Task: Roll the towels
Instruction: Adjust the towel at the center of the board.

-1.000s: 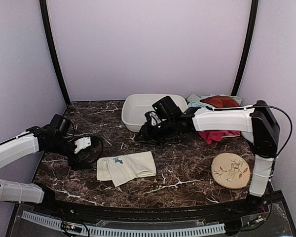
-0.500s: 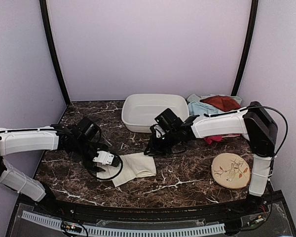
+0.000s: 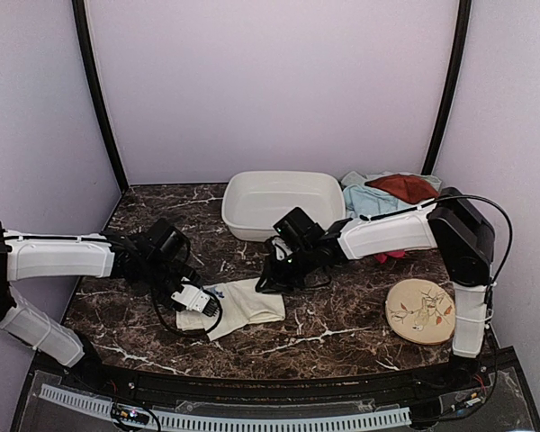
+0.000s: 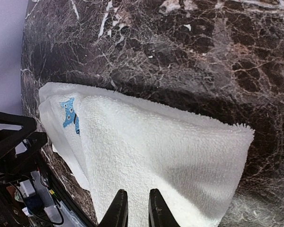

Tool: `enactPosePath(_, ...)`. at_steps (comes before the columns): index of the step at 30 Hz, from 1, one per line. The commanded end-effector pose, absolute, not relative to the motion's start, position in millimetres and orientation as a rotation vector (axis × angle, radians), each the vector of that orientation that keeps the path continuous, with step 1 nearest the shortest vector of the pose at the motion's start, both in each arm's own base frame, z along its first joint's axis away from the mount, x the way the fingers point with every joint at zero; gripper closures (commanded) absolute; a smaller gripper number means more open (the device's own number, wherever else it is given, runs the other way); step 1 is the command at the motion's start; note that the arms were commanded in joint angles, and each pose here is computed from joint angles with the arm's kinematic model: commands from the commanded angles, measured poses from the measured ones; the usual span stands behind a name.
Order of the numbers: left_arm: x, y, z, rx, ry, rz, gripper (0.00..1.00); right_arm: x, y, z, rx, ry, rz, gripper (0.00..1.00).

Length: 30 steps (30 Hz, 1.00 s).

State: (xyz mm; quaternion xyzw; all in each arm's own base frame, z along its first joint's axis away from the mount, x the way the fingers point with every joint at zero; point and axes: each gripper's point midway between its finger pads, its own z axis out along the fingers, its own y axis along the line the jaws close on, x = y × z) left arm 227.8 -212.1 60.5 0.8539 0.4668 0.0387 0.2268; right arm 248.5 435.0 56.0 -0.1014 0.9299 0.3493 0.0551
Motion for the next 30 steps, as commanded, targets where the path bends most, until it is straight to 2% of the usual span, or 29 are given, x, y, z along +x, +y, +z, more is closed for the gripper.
enactPosePath(1,226.4,-213.4,52.8,2.397,1.212,0.141,0.55,252.2,449.1,65.2,-0.328,2.774,1.117,0.83)
enactPosePath(15,223.8,-208.5,39.8,2.438,1.182,0.177,0.73,245.9,450.8,46.6,-0.316,2.804,1.133,0.89)
enactPosePath(24,235.0,-219.5,46.4,2.348,1.134,0.224,0.84,240.5,448.9,37.6,-0.312,2.820,1.130,0.90)
enactPosePath(30,238.8,-220.7,59.9,2.278,1.211,0.216,0.93,239.0,446.2,29.8,-0.308,2.834,1.114,0.90)
